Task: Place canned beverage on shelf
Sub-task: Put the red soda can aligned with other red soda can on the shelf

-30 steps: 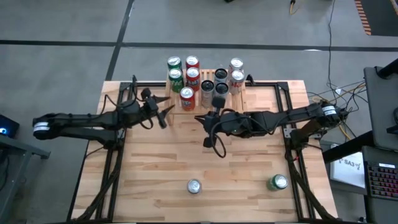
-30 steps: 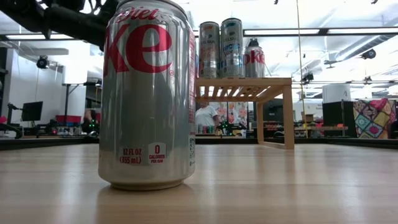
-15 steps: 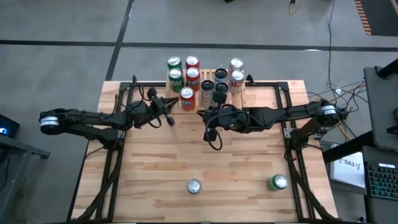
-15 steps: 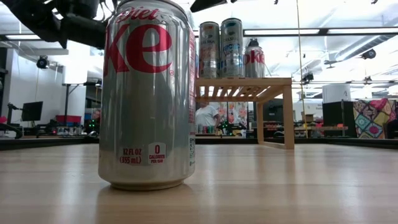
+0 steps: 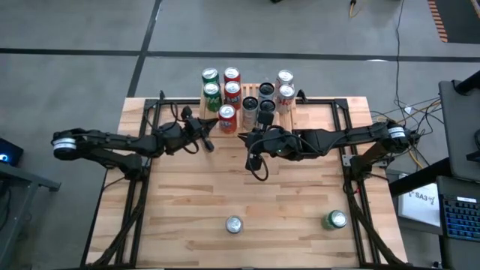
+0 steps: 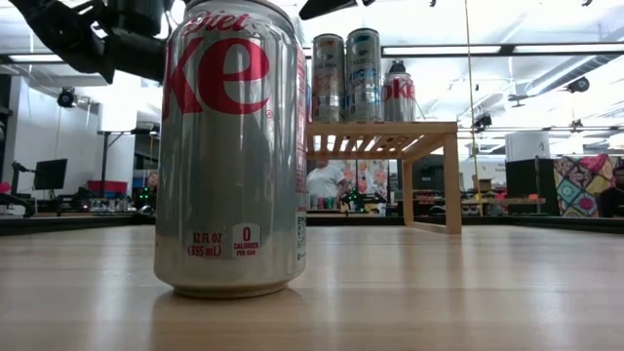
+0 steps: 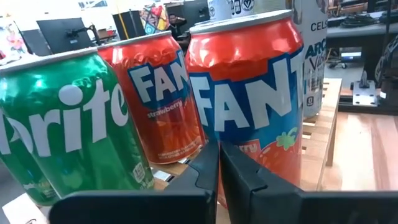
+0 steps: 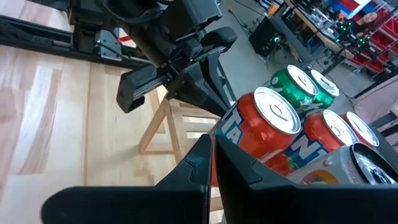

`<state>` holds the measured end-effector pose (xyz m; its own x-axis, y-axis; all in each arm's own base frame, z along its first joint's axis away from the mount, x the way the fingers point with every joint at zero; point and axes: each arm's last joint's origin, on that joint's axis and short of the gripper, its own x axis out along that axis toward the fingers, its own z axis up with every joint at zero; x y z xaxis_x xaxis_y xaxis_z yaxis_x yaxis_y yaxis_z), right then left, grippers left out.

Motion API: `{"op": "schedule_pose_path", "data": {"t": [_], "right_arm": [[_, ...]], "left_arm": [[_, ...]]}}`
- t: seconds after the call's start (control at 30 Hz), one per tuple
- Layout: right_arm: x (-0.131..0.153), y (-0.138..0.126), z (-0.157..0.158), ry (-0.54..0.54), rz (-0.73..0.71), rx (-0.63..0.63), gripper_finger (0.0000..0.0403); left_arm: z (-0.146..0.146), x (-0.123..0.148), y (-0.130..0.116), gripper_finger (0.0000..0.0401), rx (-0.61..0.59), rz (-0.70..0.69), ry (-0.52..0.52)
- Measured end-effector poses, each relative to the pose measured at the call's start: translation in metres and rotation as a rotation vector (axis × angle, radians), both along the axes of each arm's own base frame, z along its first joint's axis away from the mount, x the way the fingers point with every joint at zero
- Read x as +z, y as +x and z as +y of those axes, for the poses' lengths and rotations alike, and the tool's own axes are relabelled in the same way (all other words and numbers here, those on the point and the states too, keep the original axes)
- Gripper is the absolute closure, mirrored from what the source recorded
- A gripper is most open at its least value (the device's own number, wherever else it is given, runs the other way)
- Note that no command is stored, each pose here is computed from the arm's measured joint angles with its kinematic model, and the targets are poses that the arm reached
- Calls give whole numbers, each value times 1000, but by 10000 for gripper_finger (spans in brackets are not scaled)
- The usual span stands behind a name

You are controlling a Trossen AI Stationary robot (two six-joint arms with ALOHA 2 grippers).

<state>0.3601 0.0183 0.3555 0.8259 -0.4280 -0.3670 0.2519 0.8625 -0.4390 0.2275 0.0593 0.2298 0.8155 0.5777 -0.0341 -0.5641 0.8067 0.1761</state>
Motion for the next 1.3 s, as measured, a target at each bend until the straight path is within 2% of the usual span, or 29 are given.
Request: {"op": "schedule_pose_path", "data": {"t": [0.33,0.83,1.3], "right_arm": [[0,0,0,29,-16,-13,394],[0,0,0,66,-35,-28,394],[9,0,0,133,-86,-55,394]], "left_arm": [[-1,-4,4,400,-51,-27,-64],[-3,0,6,400,-120,-83,-74],[-2,-7,11,400,-140,-58,-76]]}}
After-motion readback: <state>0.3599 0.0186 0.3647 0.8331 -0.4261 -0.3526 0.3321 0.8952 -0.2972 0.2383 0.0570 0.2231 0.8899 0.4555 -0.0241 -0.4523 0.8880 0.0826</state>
